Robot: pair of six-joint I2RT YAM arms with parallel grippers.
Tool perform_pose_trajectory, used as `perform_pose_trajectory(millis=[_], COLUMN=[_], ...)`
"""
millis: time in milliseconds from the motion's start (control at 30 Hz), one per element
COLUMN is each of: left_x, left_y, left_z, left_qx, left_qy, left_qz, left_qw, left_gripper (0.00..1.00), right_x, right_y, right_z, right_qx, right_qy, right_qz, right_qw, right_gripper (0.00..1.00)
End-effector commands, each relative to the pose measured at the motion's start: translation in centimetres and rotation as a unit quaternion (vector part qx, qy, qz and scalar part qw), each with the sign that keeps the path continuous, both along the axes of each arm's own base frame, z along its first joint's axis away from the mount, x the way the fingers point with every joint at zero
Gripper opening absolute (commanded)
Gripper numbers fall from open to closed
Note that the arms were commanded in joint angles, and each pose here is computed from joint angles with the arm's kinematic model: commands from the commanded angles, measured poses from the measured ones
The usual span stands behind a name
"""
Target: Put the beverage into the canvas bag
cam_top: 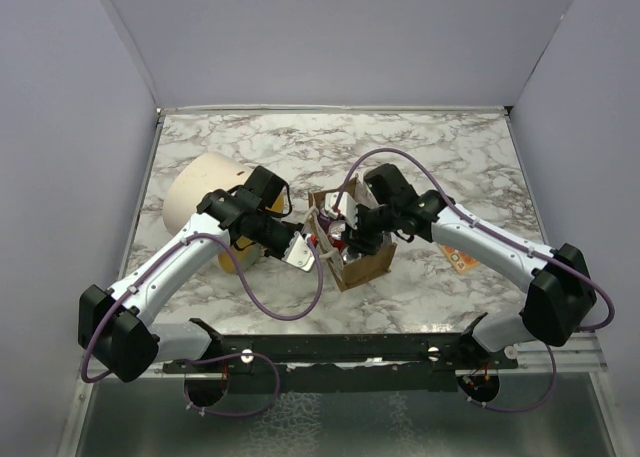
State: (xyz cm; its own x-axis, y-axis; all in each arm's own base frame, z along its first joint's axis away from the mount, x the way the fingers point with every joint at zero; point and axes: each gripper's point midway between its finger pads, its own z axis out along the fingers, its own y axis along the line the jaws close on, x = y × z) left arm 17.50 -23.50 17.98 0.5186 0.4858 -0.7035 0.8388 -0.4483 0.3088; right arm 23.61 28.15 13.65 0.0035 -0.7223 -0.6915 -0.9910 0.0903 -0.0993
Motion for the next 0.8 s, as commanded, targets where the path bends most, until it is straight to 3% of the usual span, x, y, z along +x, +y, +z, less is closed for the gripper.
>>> perform_pose_trajectory(millis=[0, 400, 767], left_x=[-0.3, -0.4, 0.1], left_y=[0.2, 0.2, -0.2], left_z=[0.1, 0.2, 0.9], left_qx=[-0.002, -0.005, -0.017], left_qy=[-0.002, -0.002, -0.006], left_qz=[-0.004, -0.004, 0.001], left_qw=[1.000, 1.000, 1.000], left_gripper=[0.00, 0.00, 0.00], right_x=[-0.4, 2.1, 6.1], right_y=[-0.7, 0.0, -3.2], right_z=[-1.2, 6.2, 12.2], right_qx=[-0.021, 0.041, 0.075], right_qy=[0.008, -0.049, -0.091], right_qz=[-0.009, -0.055, -0.150], right_qw=[1.000, 0.996, 0.982], right_gripper=[0.48, 0.56, 0.60])
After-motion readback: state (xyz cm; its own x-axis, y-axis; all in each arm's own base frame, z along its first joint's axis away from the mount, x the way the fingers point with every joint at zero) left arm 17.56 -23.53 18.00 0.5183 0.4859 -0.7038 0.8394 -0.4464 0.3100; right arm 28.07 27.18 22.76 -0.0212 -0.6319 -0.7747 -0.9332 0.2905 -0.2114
